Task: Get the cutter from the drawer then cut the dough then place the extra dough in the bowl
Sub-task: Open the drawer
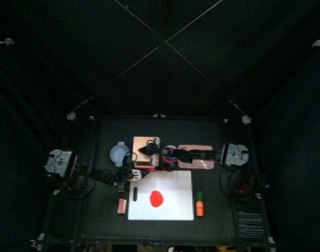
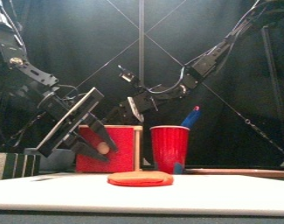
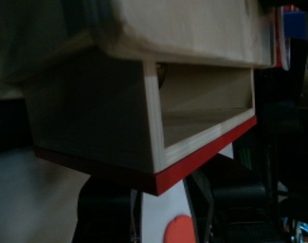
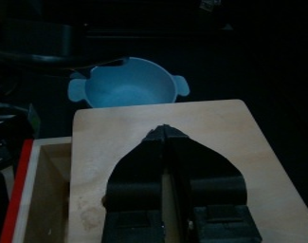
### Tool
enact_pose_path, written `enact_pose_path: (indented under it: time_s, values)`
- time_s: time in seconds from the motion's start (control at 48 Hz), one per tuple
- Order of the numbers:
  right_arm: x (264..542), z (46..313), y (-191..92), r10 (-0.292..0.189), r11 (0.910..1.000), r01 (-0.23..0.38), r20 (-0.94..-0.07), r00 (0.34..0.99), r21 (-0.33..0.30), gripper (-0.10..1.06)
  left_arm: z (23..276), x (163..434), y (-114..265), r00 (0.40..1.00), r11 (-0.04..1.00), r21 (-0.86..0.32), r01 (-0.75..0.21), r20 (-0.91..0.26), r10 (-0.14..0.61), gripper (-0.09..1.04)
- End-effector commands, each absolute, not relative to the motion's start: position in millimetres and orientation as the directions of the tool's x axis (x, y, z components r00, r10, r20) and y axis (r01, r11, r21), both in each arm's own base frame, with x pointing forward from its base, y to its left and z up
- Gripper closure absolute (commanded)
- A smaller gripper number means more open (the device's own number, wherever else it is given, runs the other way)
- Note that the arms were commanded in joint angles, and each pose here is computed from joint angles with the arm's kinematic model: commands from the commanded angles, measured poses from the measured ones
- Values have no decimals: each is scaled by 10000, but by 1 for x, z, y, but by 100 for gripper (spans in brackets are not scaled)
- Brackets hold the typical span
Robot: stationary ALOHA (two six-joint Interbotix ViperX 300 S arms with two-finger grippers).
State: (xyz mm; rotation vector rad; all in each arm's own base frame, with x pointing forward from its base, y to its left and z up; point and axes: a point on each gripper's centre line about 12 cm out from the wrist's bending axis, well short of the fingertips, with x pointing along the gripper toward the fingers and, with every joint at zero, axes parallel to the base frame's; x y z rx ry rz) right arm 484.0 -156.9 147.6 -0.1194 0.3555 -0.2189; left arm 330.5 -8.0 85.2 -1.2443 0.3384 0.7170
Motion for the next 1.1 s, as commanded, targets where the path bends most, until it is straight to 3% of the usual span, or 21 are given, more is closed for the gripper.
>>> enact_pose_path:
  time_s: [0.021, 0.333, 0.729, 0.875, 1.104]
  values:
    - [481, 143, -165, -2499, 9661, 2060, -3626, 8978, -1558, 102, 84, 331, -28, 7447, 1652, -7298, -6634, -6225, 2405, 40]
    - [482, 143, -166, -2516, 9656, 2055, -3738, 8927, -1592, 102, 89, 340, -47, 7667, 1827, -7453, -6412, -6121, 1936, 40]
    - [481, 142, -166, -2513, 9657, 2053, -3738, 8928, -1590, 102, 82, 335, -57, 7400, 1943, -7146, -6720, -6577, 1407, 39]
    - [482, 143, -166, -2515, 9656, 2055, -3724, 8933, -1592, 102, 80, 335, -54, 7404, 1993, -7133, -6719, -6533, 1580, 35]
    - [481, 142, -165, -2512, 9658, 2051, -3767, 8916, -1588, 102, 82, 336, -48, 7556, 2133, -7249, -6550, -6278, 1870, 19]
